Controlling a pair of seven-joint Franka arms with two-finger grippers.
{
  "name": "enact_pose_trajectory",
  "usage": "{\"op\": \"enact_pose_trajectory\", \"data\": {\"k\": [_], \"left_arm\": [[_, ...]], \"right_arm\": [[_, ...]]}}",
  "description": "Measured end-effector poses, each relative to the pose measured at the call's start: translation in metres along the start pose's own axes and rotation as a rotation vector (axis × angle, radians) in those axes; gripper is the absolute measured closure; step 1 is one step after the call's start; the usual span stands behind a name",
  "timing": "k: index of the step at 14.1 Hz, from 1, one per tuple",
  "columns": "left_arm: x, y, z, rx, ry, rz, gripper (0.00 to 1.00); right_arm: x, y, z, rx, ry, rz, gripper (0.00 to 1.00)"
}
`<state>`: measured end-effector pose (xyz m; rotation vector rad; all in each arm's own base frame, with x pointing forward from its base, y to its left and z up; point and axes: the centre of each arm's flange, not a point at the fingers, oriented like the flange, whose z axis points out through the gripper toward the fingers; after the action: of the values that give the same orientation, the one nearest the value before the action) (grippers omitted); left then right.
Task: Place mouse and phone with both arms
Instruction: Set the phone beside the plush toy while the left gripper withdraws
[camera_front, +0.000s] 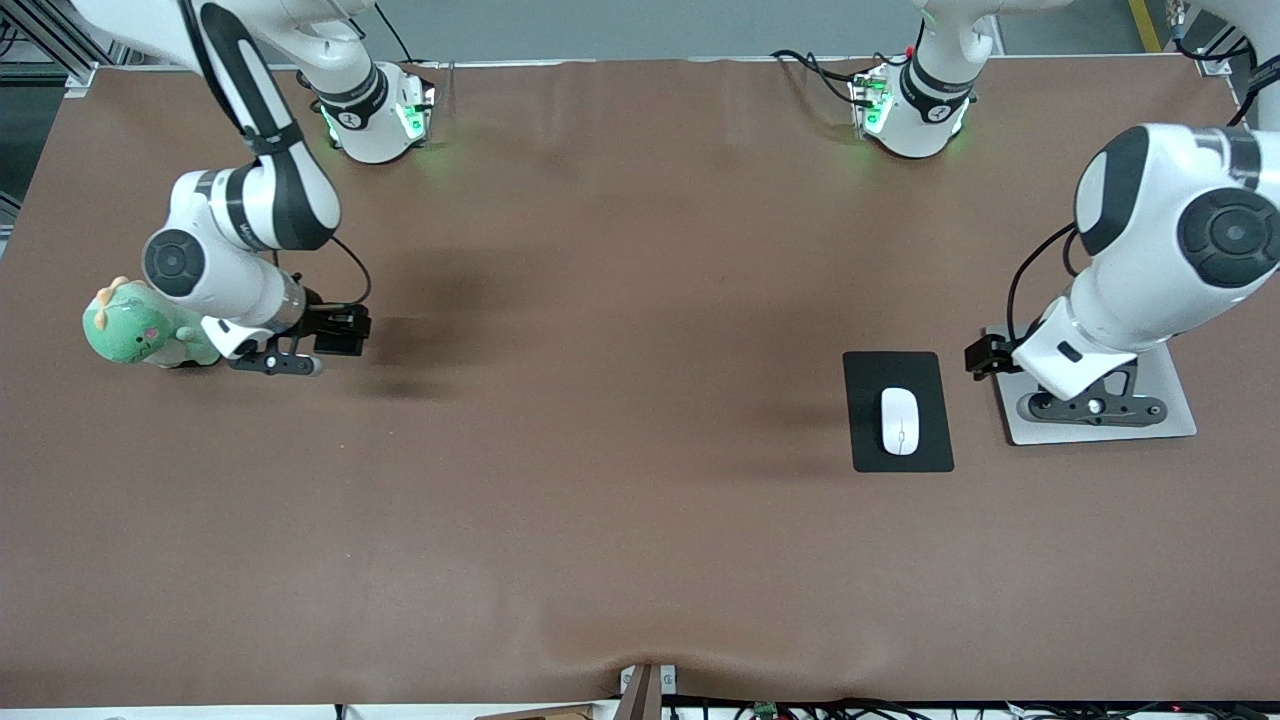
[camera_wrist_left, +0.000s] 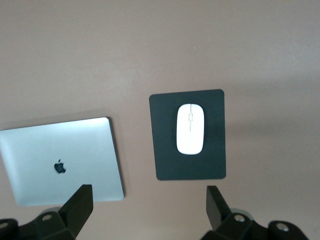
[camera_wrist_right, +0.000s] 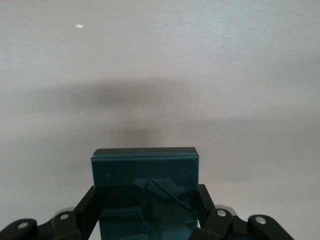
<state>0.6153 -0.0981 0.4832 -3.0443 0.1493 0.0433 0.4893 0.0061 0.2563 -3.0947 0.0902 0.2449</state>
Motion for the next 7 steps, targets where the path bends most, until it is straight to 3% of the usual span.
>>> {"op": "enact_pose_trajectory", "data": {"k": [3,7], "left_arm": [[-0.001,-0.005,-0.030,0.003,0.009,-0.009,0.00],[-0.028,-0.034,-0.078,-0.005,0.001,-0.033,0.00]], "right_arm": [[-0.010,0.037,0.018,0.006,0.018,-0.032,0.20],[-0.021,0.035,0.033,-0.011,0.007,-0.058,0.20]]}}
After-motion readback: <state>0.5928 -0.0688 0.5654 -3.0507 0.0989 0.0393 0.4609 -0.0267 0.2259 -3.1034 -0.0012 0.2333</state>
